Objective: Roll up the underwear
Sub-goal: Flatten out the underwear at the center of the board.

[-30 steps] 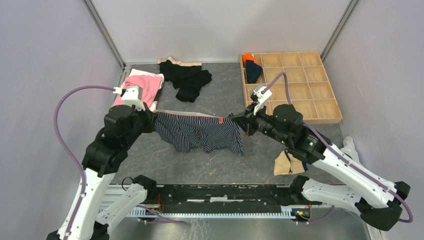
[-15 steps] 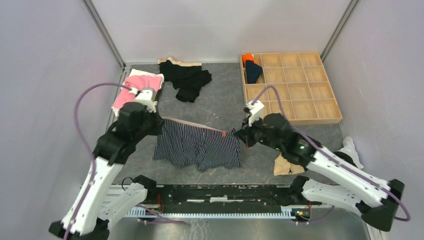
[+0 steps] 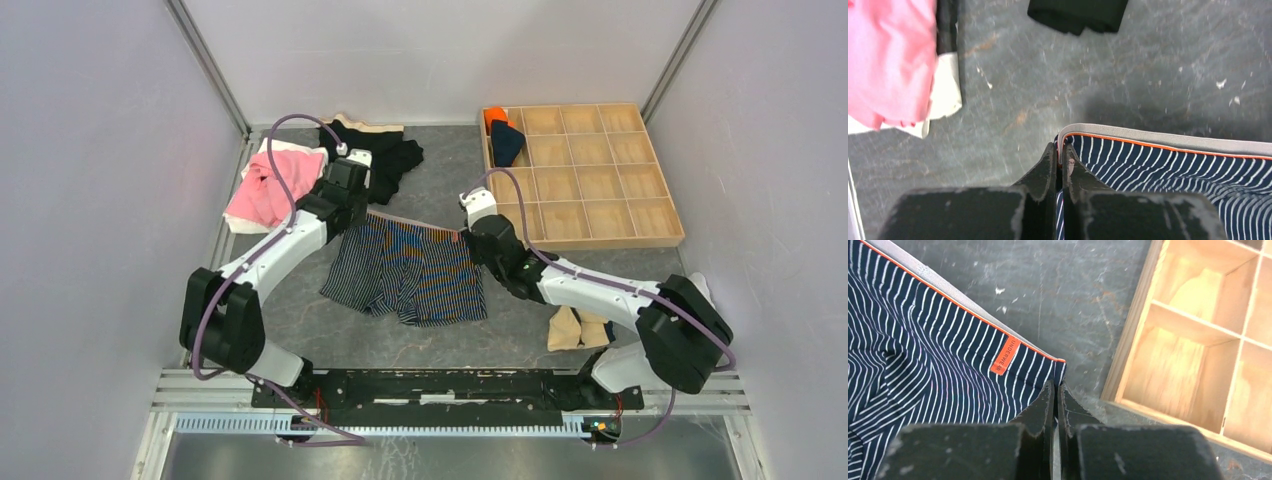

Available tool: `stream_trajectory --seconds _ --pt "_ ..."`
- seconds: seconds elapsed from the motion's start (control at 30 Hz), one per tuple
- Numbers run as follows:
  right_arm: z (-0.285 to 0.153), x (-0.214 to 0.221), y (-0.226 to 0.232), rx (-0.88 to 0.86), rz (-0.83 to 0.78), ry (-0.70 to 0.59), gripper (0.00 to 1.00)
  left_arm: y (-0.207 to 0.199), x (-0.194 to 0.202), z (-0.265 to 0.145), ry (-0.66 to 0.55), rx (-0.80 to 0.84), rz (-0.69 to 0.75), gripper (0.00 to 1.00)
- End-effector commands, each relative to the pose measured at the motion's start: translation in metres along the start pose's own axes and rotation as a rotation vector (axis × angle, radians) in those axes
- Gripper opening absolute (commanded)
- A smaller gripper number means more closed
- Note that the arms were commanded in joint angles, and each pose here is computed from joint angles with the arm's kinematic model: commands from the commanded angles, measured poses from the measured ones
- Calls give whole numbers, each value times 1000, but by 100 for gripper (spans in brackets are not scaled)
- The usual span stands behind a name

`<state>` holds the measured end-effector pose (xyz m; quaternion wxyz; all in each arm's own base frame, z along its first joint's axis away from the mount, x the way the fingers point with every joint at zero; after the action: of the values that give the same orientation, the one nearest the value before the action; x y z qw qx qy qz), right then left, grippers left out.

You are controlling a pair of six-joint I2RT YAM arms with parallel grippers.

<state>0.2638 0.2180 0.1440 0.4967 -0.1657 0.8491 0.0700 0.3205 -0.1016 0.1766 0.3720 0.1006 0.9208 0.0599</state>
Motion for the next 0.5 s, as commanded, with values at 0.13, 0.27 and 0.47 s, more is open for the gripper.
stream_trajectory --seconds 0.13,0.27,0.47 --pt "24 -26 -22 114 13 -112 7 7 -39 46 -192 -133 8 3" --pt "32 -25 -27 127 -4 -102 11 6 -39 65 -191 -137 1 5" --pt "47 -28 -38 143 -6 -88 25 1 -48 87 -204 -130 -21 20"
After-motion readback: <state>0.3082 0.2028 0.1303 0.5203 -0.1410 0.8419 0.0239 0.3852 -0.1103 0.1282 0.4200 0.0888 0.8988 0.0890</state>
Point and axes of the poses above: each gripper's point midway between its finger pads, its own z axis out along the fingers, its own y axis along the line the jaws close on, x = y × z, the point moved 6 cm from there along -z, back along the fingers, and after that the axes turned 4 degrees about z, right-handed, at the moved point
